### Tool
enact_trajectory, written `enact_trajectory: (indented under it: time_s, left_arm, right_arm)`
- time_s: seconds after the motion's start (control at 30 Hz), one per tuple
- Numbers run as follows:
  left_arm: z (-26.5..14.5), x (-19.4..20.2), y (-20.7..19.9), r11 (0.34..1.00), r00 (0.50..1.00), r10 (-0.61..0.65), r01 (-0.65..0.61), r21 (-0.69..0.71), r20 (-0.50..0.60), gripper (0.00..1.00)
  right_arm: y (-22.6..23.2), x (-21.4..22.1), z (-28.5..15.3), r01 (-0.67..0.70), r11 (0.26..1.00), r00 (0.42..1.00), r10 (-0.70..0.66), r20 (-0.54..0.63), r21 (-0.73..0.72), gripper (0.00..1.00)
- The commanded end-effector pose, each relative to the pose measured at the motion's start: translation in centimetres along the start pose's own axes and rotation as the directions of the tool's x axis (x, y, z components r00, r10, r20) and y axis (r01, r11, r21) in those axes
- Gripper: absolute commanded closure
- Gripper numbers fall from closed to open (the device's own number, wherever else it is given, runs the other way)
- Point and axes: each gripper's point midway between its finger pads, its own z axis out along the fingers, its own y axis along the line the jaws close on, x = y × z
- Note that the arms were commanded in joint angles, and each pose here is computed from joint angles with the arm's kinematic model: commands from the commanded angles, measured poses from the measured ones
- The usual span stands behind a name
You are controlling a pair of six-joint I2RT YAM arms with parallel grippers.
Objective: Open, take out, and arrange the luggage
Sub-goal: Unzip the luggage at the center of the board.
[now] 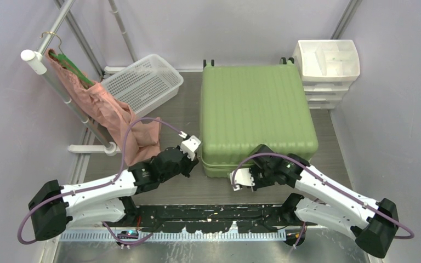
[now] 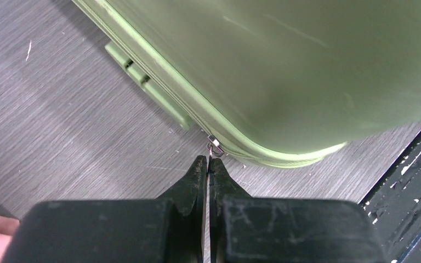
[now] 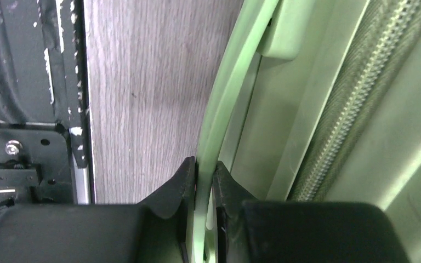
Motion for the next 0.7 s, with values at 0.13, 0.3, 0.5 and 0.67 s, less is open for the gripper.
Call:
enact_trajectory:
  time_s: [0.13,0.3,0.5,0.67]
  left_arm:
    - [1.4,-3.0,3.3,0.982,0.993,0.096,-0.082,-0.169,0.074,1.0]
    - [2.3,-4.5,4.6,0.973,0.986,0.104,-0.075,-0.216,0.127,1.0]
    - [3.9,-6.6,6.6,0.973,0.982,0.084,-0.044,-0.228,0.171,1.0]
    - [6.3,-7.8,8.7,0.975,0.981,0.053,-0.01,-0.221,0.187,1.0]
  right_arm:
    - [5.6,4.0,-2.3,0.105,0.971,0.984,-0.133,-0.117,-0.215,0.99]
    - [6.2,4.2,-2.3,0.138,0.958,0.98,-0.169,-0.105,-0.253,0.99]
    - [6.3,4.5,-2.2,0.174,0.947,0.971,-0.21,-0.11,-0.272,0.99]
    - [6.4,4.6,-2.0,0.194,0.94,0.967,-0.231,-0.104,-0.28,0.99]
